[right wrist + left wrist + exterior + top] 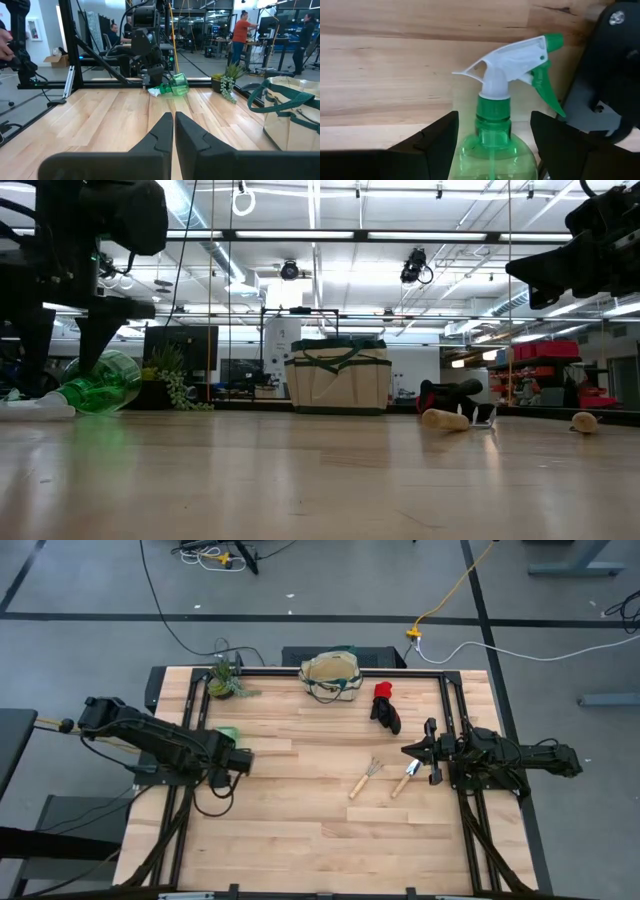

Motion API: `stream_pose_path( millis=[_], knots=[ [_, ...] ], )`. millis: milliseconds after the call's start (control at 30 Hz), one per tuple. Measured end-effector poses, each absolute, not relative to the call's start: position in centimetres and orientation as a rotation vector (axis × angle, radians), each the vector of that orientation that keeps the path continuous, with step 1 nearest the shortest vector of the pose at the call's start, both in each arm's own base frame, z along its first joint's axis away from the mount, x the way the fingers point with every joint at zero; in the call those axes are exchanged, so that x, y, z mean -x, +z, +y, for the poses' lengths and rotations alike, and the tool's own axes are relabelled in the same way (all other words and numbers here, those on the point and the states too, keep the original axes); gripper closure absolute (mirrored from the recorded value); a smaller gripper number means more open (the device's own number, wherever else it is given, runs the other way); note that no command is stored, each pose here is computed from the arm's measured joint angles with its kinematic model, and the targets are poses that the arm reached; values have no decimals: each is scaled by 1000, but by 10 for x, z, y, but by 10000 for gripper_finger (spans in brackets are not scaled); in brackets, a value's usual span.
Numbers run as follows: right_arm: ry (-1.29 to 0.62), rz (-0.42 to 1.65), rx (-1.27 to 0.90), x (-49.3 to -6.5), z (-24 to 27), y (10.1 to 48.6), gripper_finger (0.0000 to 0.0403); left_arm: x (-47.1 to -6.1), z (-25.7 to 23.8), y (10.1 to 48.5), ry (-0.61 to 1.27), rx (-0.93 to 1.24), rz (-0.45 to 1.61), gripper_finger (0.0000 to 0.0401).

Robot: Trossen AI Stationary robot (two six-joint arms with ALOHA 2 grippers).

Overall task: Pick & Place Garden tools in Gardening bag
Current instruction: Put the green spray bottle into the white gardening bag

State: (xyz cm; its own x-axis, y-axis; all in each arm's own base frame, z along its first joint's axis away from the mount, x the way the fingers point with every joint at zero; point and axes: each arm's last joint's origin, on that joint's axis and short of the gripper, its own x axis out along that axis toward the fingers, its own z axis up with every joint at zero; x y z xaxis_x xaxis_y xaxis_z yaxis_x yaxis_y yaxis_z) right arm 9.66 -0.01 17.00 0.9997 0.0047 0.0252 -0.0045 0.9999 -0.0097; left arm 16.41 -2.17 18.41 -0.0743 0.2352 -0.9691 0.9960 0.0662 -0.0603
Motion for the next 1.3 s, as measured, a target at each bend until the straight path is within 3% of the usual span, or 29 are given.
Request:
stream_pose_path(
  millis=[300,600,800,1300],
  knots=[
    [5,-25,9,-97,0,170,380,-169,-19,182,-1066,-1285,1443,147],
    [5,-25,9,-97,0,170,380,-177,-10,166,-1103,-1205,1555,147],
    [5,-25,9,-97,0,170,380,-179,-6,161,-1196,-1235,1555,147],
    [5,-25,9,-97,0,170,380,-189,-8,146,-1230,-1202,1553,147]
  ],
)
